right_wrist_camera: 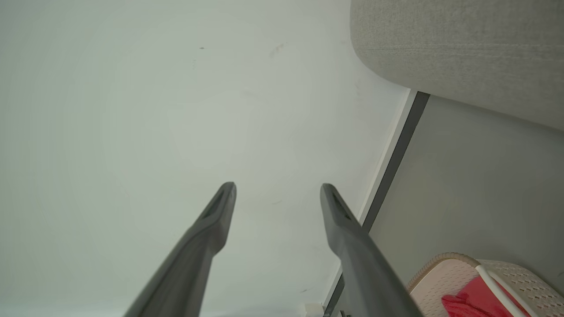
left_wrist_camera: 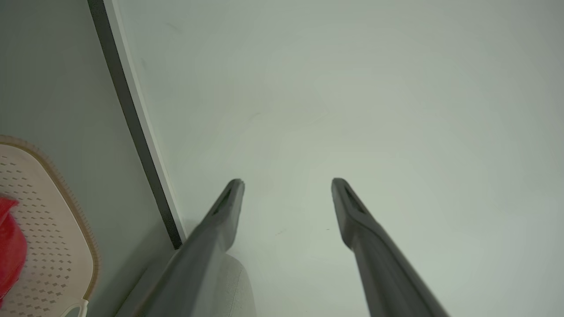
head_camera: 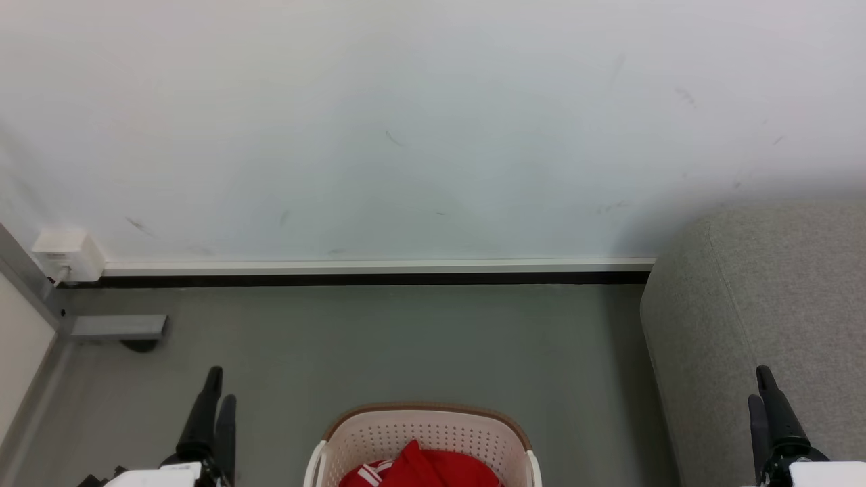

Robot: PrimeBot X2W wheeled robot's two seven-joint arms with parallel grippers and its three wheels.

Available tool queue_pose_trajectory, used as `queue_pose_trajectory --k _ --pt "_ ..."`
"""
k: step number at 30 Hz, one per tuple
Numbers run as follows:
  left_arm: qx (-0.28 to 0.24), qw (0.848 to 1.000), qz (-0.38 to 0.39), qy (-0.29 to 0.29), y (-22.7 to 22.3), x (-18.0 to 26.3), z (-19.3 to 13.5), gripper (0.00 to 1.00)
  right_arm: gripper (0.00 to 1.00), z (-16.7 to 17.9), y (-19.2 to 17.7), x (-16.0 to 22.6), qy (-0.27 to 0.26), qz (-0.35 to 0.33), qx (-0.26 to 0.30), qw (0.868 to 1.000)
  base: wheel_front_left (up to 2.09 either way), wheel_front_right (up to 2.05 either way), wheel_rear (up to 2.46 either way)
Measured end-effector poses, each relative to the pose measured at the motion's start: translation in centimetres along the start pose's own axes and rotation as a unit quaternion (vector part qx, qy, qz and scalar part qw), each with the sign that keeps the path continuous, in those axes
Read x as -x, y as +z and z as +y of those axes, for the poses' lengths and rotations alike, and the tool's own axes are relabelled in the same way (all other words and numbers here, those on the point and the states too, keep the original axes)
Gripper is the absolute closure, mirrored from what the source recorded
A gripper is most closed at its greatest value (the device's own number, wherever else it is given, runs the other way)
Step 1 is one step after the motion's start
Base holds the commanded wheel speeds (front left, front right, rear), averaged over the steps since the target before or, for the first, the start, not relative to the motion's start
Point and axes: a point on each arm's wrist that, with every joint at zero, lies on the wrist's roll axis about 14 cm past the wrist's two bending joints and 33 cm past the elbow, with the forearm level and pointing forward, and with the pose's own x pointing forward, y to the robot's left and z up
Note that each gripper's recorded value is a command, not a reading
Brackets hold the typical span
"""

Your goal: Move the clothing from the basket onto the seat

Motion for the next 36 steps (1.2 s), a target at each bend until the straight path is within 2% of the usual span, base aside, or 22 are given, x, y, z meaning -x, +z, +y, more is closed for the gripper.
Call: queue_pose_trajectory --k 7,15,24,36 --pt "-0.021 1.000 -0.004 0.003 -0.2 0.0 0.1 0.00 0.00 0.2 -0.1 -0.1 0.001 -0.004 0.062 0.998 0.00 0.00 0.00" --pt "-0.073 0.997 -0.015 0.003 0.1 0.1 0.1 0.00 0.00 0.8 -0.3 0.0 0.011 -0.004 0.153 0.988 0.00 0.00 0.00" --pt "-0.151 0.988 -0.025 -0.003 0.5 0.3 -0.4 0.00 0.00 1.1 -0.5 0.1 0.017 -0.005 0.247 0.969 0.00 0.00 0.00" --pt "-0.261 0.965 -0.024 -0.011 -0.3 0.6 -1.1 0.00 0.00 1.2 -0.9 0.3 0.027 -0.005 0.357 0.934 0.00 0.00 0.00"
